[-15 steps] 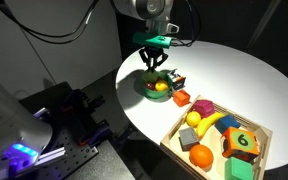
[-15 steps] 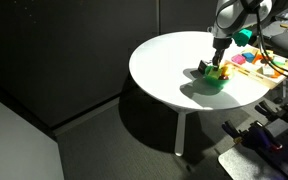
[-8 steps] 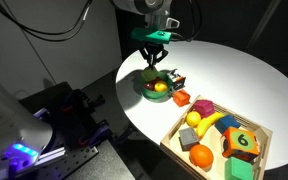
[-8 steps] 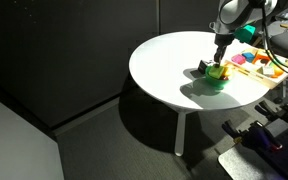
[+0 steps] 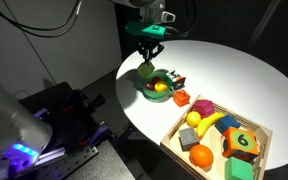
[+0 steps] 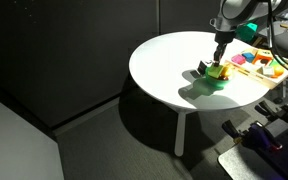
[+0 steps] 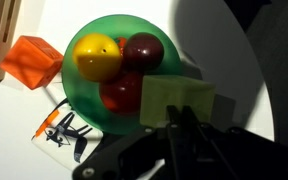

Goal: Remove the yellow block from the green bowl and put it on the table

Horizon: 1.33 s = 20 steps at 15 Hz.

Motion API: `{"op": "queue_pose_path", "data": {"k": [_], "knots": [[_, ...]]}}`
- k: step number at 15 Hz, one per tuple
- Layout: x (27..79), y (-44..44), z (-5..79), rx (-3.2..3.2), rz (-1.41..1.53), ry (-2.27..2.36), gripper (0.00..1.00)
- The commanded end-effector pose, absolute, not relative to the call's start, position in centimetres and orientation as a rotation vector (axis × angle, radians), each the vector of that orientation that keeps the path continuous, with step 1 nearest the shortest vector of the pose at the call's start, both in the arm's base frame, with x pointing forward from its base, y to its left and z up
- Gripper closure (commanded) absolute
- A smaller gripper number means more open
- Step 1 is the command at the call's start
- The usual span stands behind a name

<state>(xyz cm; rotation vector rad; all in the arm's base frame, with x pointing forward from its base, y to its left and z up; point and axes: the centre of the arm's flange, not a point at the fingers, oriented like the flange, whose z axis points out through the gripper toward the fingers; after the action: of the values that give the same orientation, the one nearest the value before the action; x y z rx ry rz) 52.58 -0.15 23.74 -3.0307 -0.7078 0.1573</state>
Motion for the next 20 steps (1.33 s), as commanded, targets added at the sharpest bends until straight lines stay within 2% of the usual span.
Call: {"op": "queue_pose_path", "data": {"k": [1,20], "knots": [[51.3,1.2,25.3,-2.994,0.146,-0.693,0.96],[55.4,8.9,23.5,-3.022,0.122,-0.507,0.96]]}}
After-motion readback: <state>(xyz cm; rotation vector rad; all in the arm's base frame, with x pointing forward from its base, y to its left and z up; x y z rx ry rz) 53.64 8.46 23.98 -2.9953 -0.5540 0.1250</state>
